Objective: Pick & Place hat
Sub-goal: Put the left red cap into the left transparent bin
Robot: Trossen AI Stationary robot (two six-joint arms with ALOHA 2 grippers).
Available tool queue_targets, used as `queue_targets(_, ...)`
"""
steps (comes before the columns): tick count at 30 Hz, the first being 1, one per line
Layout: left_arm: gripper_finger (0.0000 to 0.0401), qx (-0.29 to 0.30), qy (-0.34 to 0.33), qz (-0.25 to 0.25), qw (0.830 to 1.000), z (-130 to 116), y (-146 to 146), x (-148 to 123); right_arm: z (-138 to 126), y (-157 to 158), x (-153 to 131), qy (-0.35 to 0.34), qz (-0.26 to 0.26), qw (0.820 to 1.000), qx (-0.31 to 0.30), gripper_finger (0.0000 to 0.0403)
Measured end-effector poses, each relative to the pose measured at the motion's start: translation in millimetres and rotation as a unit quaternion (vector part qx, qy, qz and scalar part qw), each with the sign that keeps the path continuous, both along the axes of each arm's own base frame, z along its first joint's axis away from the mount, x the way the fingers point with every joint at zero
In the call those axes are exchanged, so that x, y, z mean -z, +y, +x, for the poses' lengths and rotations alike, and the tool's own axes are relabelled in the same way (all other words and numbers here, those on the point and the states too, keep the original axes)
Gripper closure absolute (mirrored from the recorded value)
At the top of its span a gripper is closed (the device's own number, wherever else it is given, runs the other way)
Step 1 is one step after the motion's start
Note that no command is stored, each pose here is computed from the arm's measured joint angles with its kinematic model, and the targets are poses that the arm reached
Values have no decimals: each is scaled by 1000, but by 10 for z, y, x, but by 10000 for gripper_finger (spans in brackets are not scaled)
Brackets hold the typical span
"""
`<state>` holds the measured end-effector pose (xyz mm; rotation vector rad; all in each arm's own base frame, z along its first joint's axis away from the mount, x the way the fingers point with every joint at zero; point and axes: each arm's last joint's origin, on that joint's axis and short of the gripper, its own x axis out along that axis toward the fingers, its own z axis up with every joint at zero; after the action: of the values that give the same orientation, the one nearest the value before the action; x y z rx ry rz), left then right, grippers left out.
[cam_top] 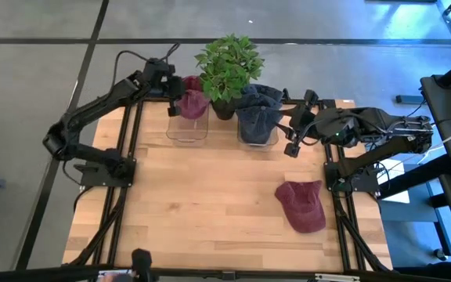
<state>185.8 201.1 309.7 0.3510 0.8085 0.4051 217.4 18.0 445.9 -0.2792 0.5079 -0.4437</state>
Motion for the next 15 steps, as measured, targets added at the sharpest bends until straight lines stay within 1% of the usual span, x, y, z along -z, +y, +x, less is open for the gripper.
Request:
queue_targets(5,398,-22,19,-24,999,34,136,159,-38,-6,63,21,24,999,16,251)
queue_targets(9,393,-84,13,-23,996,37,191,171,-88,-11,131,45,55,997,36,251)
queue_targets(12,385,-121,-2,-12,993,27,229,144,-135,-2,200,81,90,992,26,251)
queue_targets(15,378,-153,-4,-9,988,11,246,141,-134,17,287,100,130,986,16,251)
